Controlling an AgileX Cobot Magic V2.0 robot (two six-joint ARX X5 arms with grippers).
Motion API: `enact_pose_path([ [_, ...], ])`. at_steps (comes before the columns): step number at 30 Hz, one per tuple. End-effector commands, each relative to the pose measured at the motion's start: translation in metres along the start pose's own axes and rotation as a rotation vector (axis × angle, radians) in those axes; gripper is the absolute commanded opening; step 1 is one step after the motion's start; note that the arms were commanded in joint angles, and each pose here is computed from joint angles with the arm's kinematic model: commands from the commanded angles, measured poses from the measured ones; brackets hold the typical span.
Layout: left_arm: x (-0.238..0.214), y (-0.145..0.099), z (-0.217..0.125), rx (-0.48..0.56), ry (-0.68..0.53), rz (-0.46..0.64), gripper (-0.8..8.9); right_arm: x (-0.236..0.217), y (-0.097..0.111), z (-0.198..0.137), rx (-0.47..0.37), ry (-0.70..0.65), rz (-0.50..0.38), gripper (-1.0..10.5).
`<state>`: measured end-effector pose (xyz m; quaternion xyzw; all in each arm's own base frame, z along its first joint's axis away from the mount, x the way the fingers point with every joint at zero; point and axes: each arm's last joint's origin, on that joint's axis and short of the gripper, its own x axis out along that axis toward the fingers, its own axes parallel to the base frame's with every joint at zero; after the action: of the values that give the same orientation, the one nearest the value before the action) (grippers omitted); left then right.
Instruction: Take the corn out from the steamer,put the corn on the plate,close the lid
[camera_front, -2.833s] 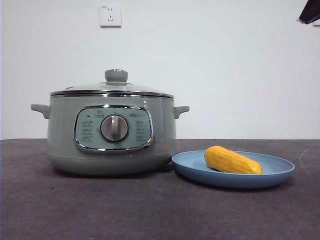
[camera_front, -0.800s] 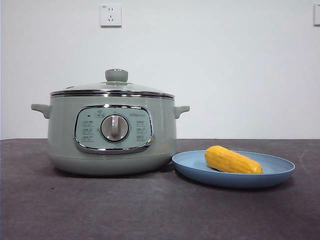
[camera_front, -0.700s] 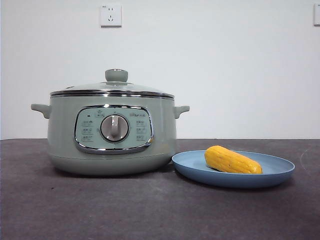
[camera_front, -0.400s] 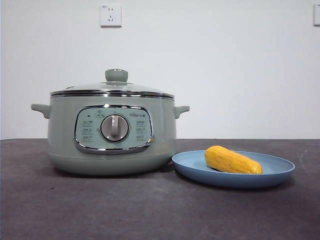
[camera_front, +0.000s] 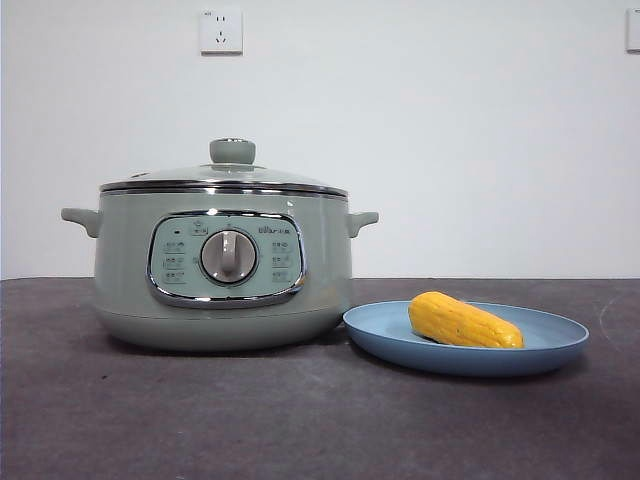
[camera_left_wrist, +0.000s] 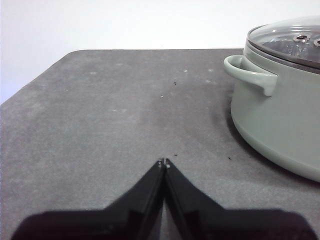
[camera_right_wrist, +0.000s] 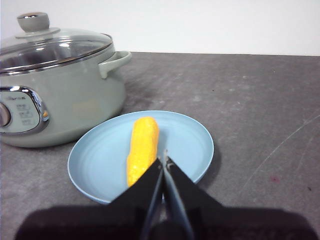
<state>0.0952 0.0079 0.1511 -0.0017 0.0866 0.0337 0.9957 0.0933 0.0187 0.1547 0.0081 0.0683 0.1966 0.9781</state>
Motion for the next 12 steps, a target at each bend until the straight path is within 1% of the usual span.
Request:
enact_pose_path([
  [1, 0.0012, 0.0002, -0.0038, -0.008, 0.006, -0.002, -0.04, 0.0009, -0.0001, -0.0047, 0.022, 0.018, 0.001, 0.0],
  [12, 0.0012, 0.0002, -0.0038, -0.007, 0.006, -0.002, -0.04, 0.0010, -0.0003, -0.0048, 0.022, 0.018, -0.002, 0.0],
])
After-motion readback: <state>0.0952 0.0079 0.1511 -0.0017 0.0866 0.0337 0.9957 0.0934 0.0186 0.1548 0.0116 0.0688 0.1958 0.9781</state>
